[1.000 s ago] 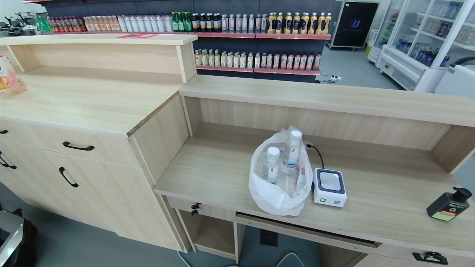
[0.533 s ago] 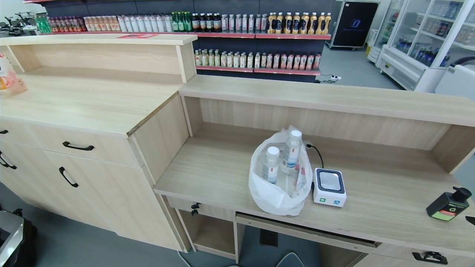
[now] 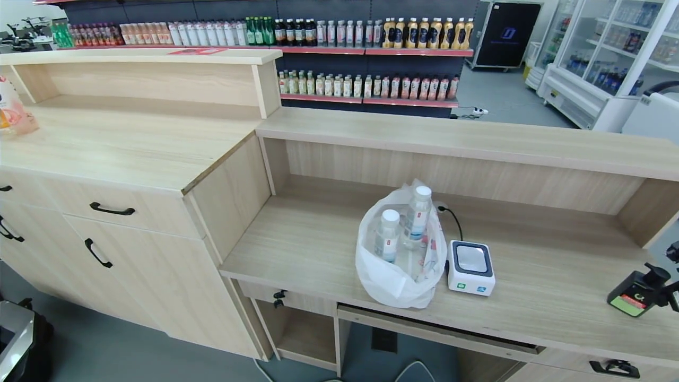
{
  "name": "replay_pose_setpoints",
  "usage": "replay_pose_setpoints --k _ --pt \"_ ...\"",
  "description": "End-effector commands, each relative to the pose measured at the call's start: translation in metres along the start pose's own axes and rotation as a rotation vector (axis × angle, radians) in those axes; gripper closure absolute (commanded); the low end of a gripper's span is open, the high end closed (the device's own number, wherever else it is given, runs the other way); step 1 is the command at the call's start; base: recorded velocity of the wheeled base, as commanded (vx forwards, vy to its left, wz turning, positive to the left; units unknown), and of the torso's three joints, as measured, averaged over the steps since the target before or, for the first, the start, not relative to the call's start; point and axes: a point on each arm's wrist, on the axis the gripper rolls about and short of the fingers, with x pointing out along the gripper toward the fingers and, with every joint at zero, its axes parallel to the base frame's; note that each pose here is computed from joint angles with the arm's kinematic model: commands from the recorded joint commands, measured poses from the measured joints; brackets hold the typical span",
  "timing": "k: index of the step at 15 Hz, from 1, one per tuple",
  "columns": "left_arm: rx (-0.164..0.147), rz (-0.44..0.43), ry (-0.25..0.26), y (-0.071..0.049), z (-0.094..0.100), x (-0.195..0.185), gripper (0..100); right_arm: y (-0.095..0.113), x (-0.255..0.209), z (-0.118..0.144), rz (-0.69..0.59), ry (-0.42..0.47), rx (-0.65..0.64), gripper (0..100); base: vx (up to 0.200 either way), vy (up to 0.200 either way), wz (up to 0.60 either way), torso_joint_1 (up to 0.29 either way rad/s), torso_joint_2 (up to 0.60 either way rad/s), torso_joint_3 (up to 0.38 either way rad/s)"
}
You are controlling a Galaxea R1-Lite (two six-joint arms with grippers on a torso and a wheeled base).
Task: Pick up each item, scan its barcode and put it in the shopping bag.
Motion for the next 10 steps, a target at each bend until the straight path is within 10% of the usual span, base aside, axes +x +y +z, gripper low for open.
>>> replay_pose_setpoints --k 1,10 --pt "0.0 0.001 0.0 0.0 0.0 0.0 100 0.009 0.009 0.0 0.03 0.001 -0.012 0 0.0 0.0 0.0 0.0 0.0 0.0" --pt "0.0 0.001 0.0 0.0 0.0 0.0 100 0.027 0.023 -0.002 0.091 0.0 -0.064 0 0.0 0.0 0.0 0.0 0.0 0.0"
